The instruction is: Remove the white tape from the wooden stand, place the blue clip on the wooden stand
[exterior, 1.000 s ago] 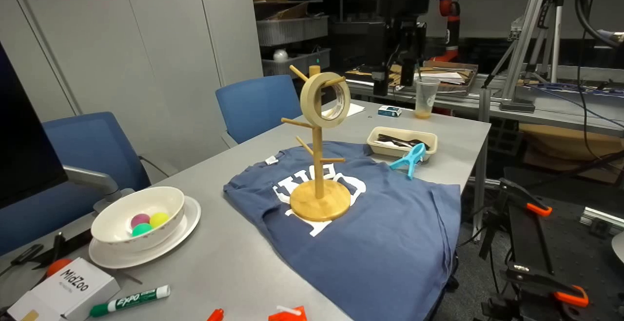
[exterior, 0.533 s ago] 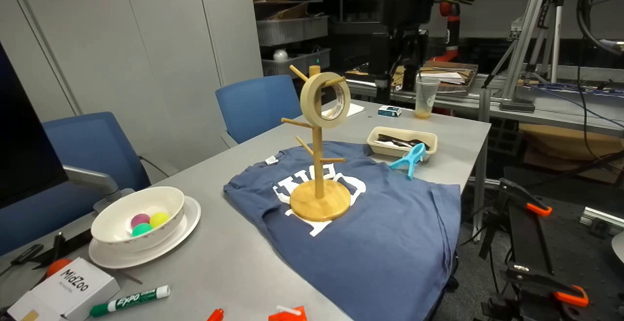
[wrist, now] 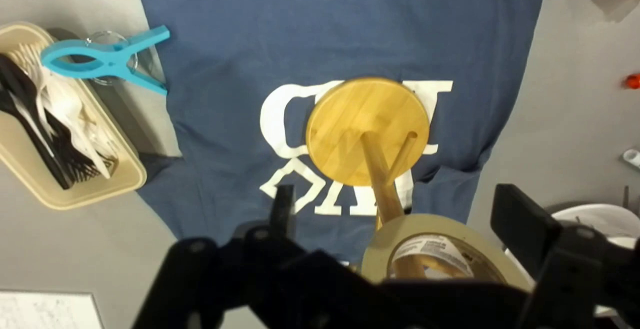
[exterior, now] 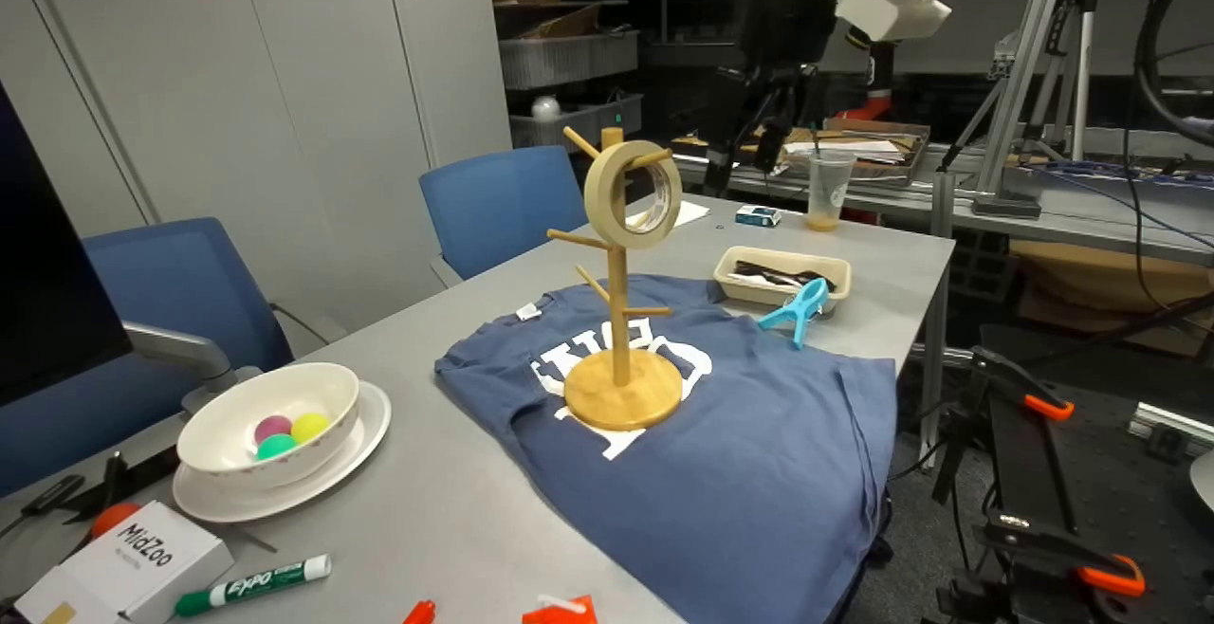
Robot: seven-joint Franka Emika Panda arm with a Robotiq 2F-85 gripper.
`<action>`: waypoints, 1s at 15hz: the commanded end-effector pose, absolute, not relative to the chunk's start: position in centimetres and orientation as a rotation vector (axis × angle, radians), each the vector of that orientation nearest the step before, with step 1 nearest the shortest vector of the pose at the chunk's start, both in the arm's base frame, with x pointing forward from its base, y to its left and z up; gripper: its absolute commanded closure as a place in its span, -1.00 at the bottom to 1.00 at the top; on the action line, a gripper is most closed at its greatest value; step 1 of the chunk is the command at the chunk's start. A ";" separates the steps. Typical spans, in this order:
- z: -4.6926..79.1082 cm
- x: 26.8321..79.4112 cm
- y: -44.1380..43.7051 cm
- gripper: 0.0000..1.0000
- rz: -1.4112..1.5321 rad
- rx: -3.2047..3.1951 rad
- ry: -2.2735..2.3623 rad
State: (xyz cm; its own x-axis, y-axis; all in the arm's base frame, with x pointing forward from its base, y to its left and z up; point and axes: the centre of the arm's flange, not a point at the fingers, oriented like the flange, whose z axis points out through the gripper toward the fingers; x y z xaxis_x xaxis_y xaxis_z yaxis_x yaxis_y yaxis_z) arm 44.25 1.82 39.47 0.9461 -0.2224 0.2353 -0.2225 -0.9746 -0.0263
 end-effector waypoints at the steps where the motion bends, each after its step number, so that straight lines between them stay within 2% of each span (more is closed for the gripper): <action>1: 39.1 43.0 0.2 -1.00 0.571 3.052 -0.335; 5: 38.7 43.1 -0.9 -1.00 0.738 3.031 -0.353; 6: 38.9 43.8 0.0 -1.00 0.659 3.053 -0.362; 15: 36.5 45.4 -1.6 -1.00 0.755 3.037 -0.380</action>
